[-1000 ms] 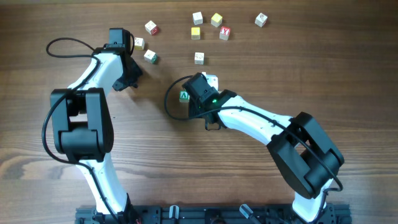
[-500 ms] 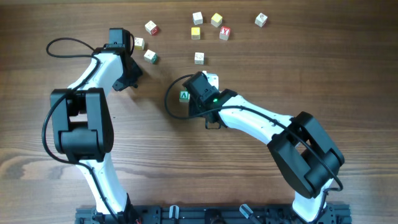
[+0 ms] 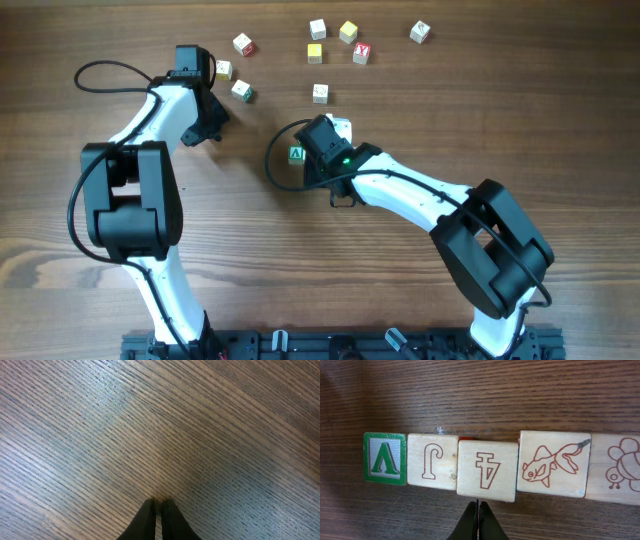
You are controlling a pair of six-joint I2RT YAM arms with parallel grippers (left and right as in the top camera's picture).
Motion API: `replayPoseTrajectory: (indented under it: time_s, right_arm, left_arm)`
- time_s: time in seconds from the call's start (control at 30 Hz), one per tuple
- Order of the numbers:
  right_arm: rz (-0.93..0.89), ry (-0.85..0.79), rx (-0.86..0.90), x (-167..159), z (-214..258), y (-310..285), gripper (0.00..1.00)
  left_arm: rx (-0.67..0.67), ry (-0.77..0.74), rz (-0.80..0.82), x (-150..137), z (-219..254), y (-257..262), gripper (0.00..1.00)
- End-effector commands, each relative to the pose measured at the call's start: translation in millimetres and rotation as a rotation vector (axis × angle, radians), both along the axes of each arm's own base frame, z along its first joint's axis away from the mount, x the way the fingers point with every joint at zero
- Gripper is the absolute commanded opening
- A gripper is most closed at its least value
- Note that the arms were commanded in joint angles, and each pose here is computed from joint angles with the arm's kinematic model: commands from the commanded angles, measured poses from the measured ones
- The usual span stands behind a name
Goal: Form a horizontal line
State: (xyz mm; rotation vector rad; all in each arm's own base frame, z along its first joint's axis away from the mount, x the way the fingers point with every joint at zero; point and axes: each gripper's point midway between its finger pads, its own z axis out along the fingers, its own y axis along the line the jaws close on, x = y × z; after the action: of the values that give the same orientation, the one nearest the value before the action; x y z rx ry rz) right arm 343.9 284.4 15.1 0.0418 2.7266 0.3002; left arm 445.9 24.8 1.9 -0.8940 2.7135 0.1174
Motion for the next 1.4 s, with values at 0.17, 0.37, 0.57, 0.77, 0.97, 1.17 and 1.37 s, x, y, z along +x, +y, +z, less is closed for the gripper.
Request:
replayPoseTrajectory:
  time_s: [0.17, 0.37, 0.57, 0.77, 0.97, 1.17, 1.37]
  right_arm:
    - [-0.01, -0.014, -0.023, 4.4, -3.7, -4.7, 0.05]
    - [-0.01, -0.014, -0.023, 4.3, -3.8, -4.8, 0.05]
    - [-0.013, -0.019, -0.025, 5.3, -3.5, -5.3, 0.04]
    - [-0.016, -0.025, -0.027, 6.6, -3.0, -5.7, 0.04]
    - [-0.017, -0.027, -0.03, 6.9, -2.9, -6.2, 0.04]
    - [-0.017, -0.031, -0.028, 7.6, -2.4, -5.6, 0.04]
    - [-0.017, -0.031, -0.027, 7.6, -2.4, -5.6, 0.04]
  left_arm:
    - [-0.007, 0.01, 0.008, -1.2, -6.0, -0.9, 0.09]
    - [-0.007, 0.01, 0.008, -1.2, -6.0, -0.9, 0.09]
    - [-0.007, 0.01, 0.008, -1.2, -6.0, -0.9, 0.09]
    - [-0.007, 0.01, 0.008, -1.2, -6.0, -0.9, 0.09]
    - [-0.007, 0.01, 0.008, -1.2, -6.0, -0.9, 0.09]
    - [-0.007, 0.01, 0.008, -1.2, -6.0, -0.9, 0.09]
    - [-0.007, 0.01, 0.008, -1.2, -6.0, -0.9, 0.09]
